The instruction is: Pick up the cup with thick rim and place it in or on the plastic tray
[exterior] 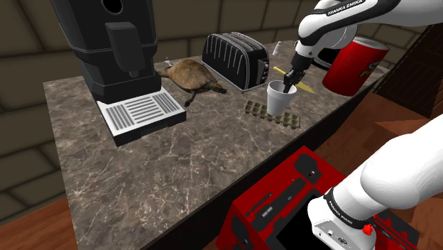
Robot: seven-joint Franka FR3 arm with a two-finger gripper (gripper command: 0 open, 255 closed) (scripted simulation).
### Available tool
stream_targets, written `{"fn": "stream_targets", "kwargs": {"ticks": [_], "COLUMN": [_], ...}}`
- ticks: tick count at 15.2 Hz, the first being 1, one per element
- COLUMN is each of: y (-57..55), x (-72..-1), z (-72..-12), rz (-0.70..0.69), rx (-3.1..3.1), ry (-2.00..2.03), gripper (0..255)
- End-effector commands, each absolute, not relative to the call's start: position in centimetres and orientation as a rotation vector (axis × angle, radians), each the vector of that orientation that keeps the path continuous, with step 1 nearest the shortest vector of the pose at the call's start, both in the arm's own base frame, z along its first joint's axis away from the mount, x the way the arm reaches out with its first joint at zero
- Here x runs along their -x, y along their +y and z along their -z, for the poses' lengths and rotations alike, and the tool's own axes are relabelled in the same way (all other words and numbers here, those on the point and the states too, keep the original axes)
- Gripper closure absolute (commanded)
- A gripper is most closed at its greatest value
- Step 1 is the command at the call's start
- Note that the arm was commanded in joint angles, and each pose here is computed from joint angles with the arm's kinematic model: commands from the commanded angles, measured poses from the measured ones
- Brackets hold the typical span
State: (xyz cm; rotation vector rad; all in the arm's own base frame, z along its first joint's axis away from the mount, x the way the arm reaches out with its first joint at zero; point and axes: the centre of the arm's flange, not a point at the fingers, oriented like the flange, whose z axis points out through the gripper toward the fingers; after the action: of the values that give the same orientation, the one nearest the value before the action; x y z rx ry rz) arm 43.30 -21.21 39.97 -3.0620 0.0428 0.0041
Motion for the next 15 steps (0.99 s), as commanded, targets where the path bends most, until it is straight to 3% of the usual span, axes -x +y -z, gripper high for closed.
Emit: {"fn": "stream_targets", "kwargs": {"ticks": [1, 3, 4, 9, 15], "y": [-21.0, -21.0, -21.0, -21.0, -21.4], "x": [-43.3, -43.3, -43.4, -43.3, -43.4], "z": [-39.6, -39.6, -39.6, -39.6, -44.6], "rz": [-0.016, -0.016, -0.016, -0.016, -0.016], "rx": [3.059, 3.059, 3.059, 3.059, 3.059], "ry": [0.039, 0.039, 0.039, 0.039, 0.039], "gripper": [255, 255, 0, 0, 0]}}
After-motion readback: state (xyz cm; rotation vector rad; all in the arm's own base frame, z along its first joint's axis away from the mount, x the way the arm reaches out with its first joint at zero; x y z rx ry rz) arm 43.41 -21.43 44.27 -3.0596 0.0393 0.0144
